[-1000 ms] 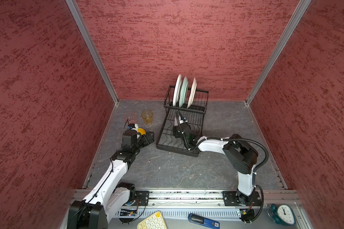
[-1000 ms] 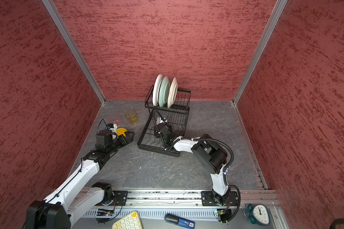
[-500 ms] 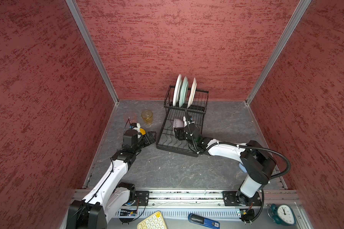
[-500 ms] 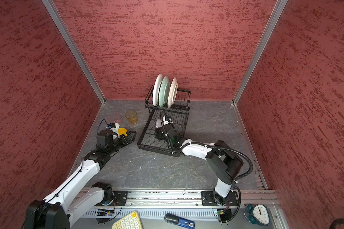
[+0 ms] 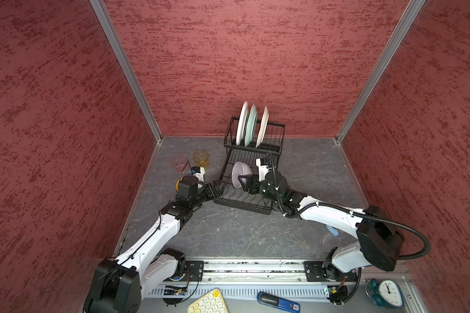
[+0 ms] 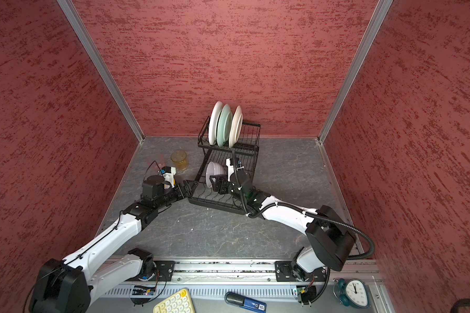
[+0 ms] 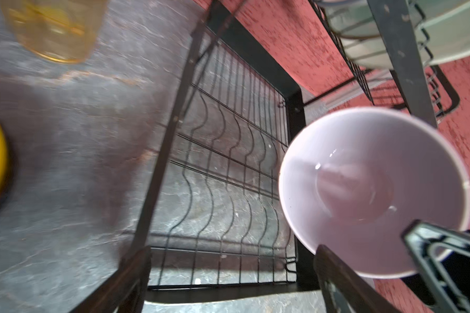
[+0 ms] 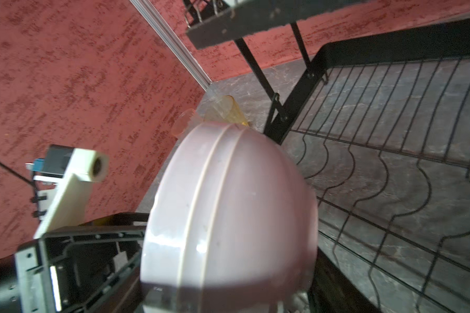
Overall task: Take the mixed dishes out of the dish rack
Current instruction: 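Grasp the lilac bowl rim with the left gripper beside the right gripper, then carry the lilac bowl toward the yellow bowl with the left gripper while the right releases, then lower the lilac bowl into the yellow bowl and open the left gripper, then move the left gripper toward the upright plates while the right withdraws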
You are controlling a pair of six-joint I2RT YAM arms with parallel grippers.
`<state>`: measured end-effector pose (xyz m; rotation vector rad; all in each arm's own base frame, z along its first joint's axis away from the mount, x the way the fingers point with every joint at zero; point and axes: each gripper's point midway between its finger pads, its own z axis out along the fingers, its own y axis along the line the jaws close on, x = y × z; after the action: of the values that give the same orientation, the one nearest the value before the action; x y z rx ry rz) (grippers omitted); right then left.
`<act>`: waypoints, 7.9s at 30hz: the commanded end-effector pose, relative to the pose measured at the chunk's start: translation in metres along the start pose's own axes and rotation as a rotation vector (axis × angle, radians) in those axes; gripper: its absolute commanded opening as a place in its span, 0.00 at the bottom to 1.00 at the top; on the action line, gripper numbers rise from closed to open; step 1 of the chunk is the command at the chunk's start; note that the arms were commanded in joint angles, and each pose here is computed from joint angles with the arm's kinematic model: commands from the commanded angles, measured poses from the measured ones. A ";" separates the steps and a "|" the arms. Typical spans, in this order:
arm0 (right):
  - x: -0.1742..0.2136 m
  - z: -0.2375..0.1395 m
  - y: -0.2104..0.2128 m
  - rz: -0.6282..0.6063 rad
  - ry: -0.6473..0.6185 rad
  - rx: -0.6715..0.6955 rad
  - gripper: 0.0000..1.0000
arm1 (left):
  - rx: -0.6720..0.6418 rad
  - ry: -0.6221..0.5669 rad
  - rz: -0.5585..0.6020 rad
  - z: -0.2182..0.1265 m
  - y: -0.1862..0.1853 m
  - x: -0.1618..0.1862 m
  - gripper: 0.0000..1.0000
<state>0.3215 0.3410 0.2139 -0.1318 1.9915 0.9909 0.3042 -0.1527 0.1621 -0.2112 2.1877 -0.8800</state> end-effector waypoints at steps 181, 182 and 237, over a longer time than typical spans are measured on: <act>0.046 -0.091 -0.069 0.067 -0.008 0.131 0.99 | 0.064 -0.353 0.279 -0.027 -0.123 -0.146 0.91; 0.046 -0.091 -0.067 0.067 -0.008 0.117 0.99 | 0.070 -0.361 0.285 -0.027 -0.125 -0.149 0.88; 0.050 -0.130 -0.088 0.118 -0.073 0.178 0.99 | 0.051 -0.358 0.439 0.096 -0.158 -0.195 0.41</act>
<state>0.2408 0.2111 0.1640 0.0821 2.0303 0.8971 0.4861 -0.2431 0.3259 0.1122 1.7986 -0.6202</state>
